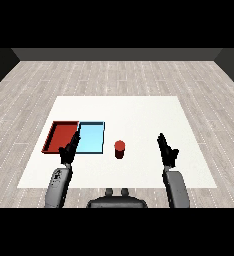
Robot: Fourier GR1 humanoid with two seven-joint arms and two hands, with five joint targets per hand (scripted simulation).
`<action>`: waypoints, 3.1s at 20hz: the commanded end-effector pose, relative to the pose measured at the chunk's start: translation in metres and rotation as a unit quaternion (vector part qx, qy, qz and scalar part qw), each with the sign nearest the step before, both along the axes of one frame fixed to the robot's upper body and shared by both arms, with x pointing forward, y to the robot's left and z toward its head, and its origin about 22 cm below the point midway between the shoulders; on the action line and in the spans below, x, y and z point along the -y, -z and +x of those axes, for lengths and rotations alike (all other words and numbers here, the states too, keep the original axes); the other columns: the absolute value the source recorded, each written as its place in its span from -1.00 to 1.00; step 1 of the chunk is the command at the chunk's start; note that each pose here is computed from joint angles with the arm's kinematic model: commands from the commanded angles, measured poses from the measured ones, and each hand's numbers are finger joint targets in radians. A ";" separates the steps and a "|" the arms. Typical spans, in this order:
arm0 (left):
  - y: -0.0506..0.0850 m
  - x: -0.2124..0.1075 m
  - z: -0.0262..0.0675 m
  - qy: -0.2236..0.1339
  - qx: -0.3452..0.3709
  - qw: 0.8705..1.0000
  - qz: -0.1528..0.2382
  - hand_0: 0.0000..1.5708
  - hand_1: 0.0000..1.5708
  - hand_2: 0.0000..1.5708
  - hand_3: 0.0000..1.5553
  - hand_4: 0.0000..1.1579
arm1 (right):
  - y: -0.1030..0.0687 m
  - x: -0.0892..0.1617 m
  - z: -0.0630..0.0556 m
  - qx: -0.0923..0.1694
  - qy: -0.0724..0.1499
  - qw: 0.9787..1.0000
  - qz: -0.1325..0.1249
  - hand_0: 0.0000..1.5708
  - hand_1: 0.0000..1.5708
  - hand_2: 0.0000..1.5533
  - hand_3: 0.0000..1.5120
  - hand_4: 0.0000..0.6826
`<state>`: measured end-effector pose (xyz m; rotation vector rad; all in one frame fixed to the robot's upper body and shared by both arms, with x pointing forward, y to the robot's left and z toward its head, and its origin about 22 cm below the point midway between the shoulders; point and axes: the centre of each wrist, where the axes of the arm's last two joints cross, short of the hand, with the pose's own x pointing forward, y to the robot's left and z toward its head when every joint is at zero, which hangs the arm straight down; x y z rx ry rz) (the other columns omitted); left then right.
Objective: Pick the red can and put it in the red box
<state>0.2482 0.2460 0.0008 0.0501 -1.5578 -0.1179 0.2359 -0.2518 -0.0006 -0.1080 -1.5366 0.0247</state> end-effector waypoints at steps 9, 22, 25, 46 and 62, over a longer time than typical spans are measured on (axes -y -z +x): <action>-0.050 0.003 0.0183 0.005 0.217 0.975 -0.044 -1.00 -1.00 -1.00 -1.00 -1.00 | -0.025 -0.015 -0.016 0.186 -0.071 0.979 0.045 -1.00 -1.00 -1.00 -1.00 -1.00; -0.020 0.010 0.0059 0.008 0.234 0.971 -0.047 -1.00 -1.00 -1.00 -1.00 -1.00 | 0.000 0.007 -0.043 0.199 -0.078 0.976 0.044 -1.00 -1.00 -1.00 -1.00 -1.00; -0.035 -0.015 -0.0032 -0.005 0.232 0.972 -0.036 -1.00 -1.00 -1.00 -1.00 -1.00 | 0.004 0.015 -0.056 0.200 -0.083 0.976 0.035 -1.00 -1.00 -1.00 -1.00 -1.00; -0.028 0.002 0.0136 -0.017 0.238 0.970 -0.048 -1.00 -1.00 -1.00 -1.00 -1.00 | 0.003 -0.060 0.024 0.138 -0.107 0.979 0.103 -1.00 -1.00 -1.00 -1.00 -1.00; -0.006 -0.012 -0.0013 -0.014 0.225 0.972 -0.060 -1.00 -1.00 -1.00 -1.00 -1.00 | 0.041 -0.088 0.021 0.123 -0.122 0.976 0.132 -1.00 -1.00 -1.00 -1.00 -1.00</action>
